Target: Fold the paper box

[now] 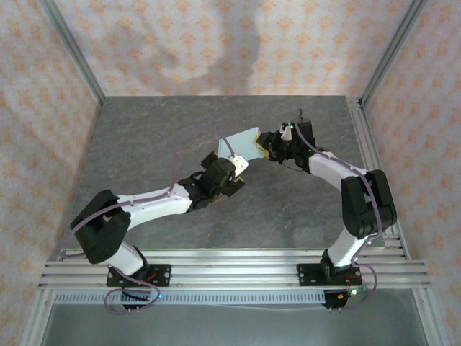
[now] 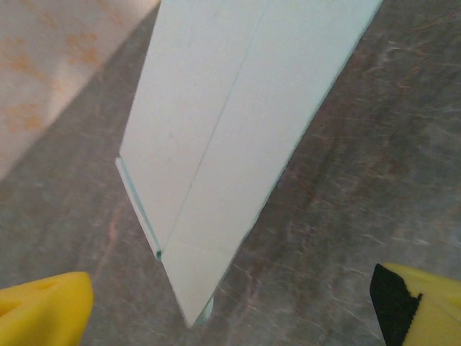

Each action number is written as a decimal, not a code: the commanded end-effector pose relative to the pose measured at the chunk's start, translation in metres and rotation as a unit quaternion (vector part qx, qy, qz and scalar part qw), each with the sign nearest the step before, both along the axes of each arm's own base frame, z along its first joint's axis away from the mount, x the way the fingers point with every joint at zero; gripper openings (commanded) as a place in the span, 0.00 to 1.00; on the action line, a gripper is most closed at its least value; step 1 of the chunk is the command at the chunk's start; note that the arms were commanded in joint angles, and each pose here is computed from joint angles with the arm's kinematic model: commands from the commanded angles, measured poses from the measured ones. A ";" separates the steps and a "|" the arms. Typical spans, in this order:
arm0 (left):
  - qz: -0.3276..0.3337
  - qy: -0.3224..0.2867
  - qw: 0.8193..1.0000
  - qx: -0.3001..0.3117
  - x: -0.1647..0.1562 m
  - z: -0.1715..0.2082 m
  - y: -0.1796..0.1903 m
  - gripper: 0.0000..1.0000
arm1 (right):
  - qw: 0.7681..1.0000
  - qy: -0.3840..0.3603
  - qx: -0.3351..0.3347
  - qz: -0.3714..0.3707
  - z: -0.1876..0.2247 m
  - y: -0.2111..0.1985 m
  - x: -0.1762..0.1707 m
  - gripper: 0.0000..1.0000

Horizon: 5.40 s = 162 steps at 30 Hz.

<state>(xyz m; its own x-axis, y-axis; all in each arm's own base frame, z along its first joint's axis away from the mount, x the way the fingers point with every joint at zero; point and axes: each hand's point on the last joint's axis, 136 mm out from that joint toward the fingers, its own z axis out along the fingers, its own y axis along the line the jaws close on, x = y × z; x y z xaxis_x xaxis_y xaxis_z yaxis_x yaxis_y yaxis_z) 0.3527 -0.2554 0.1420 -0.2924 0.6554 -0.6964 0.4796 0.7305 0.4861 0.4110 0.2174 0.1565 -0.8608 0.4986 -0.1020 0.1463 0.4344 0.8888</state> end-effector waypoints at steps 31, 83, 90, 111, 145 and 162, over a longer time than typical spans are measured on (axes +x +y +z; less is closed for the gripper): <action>0.079 -0.158 0.975 0.132 0.033 0.014 0.003 0.73 | 0.994 0.064 0.057 0.063 0.018 -0.008 -0.069 0.33; -0.066 0.338 0.939 0.015 -0.066 -0.054 0.000 0.47 | 0.852 -0.327 -0.344 0.222 0.068 -0.072 -0.119 0.78; -0.102 0.386 0.917 -0.006 -0.077 -0.055 0.000 0.45 | 0.774 -0.404 -0.375 0.311 0.061 -0.059 -0.123 0.70; -0.085 0.390 0.917 0.000 -0.071 -0.062 0.007 0.45 | 0.687 -0.392 -0.398 0.464 0.010 -0.011 -0.081 0.38; -0.063 0.372 0.926 -0.003 -0.063 -0.056 0.010 0.56 | 0.702 -0.351 -0.394 0.479 -0.008 0.001 -0.070 0.00; -0.047 0.368 0.929 -0.016 -0.059 -0.061 0.008 0.56 | 0.788 -0.229 -0.447 0.357 -0.004 -0.009 -0.081 0.00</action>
